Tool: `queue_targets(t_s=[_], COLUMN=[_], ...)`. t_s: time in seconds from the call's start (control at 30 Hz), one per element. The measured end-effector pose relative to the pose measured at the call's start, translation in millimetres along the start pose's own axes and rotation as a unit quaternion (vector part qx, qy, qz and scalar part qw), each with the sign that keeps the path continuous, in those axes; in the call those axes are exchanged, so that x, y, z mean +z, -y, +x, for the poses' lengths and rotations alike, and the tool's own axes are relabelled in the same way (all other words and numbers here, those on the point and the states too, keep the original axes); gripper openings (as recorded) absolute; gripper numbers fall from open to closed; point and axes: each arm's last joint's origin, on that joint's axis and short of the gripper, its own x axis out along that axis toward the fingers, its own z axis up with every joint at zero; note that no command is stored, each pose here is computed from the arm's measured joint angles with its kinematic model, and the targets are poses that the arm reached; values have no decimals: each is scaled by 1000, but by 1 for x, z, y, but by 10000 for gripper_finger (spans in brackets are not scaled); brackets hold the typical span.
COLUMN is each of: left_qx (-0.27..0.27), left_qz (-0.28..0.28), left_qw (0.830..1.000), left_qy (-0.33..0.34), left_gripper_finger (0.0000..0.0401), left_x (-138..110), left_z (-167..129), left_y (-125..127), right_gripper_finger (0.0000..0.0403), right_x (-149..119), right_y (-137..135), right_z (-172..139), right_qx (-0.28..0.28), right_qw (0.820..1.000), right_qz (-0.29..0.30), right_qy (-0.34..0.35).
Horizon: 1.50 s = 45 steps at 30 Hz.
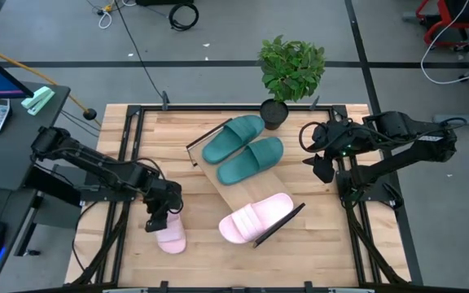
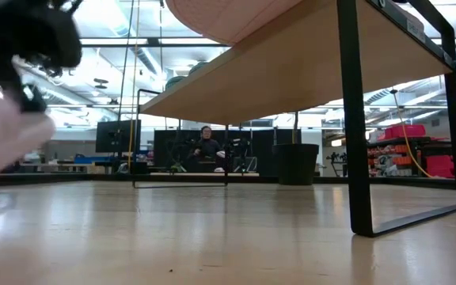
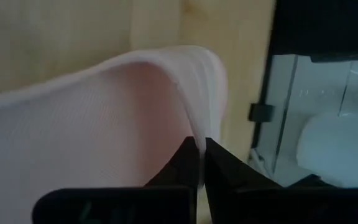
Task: Pick and place slides into the shelf
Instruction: Put the pink slide on the shelf
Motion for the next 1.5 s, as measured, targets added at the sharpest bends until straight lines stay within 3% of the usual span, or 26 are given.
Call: queue_targets(t_s=[0.33,0.5,0.7,0.9,1.03,1.13,1.37,1.5], left_qx=[31,63,101,183,235,249,269,288], left_qz=[44,65,166,313,406,468,548,568], left_qw=[998,996,981,931,879,844,791,770], left_qy=[-29,-10,10,-33,-87,-76,-31,-44], left_gripper_finger=[12,12,12,12,12,12,12,12], left_x=[12,14,28,59,85,108,146,156], left_z=[-60,-87,-111,-129,-137,-143,-169,-167], left_y=[46,63,85,108,117,124,135,132], right_gripper_finger=[228,228,228,228,228,228,228,228], right_x=[0,0,0,0,0,0,0,0], right_y=[0,0,0,0,0,0,0,0], right_z=[0,0,0,0,0,0,0,0], right_qx=[0,-1,-1,-1,-1,-1,-1,-1], right_qw=[1000,1000,999,999,999,999,1000,1000], right_qz=[-15,-23,-32,-34,-34,-32,-19,-11], right_qy=[0,0,1,1,1,1,1,1])
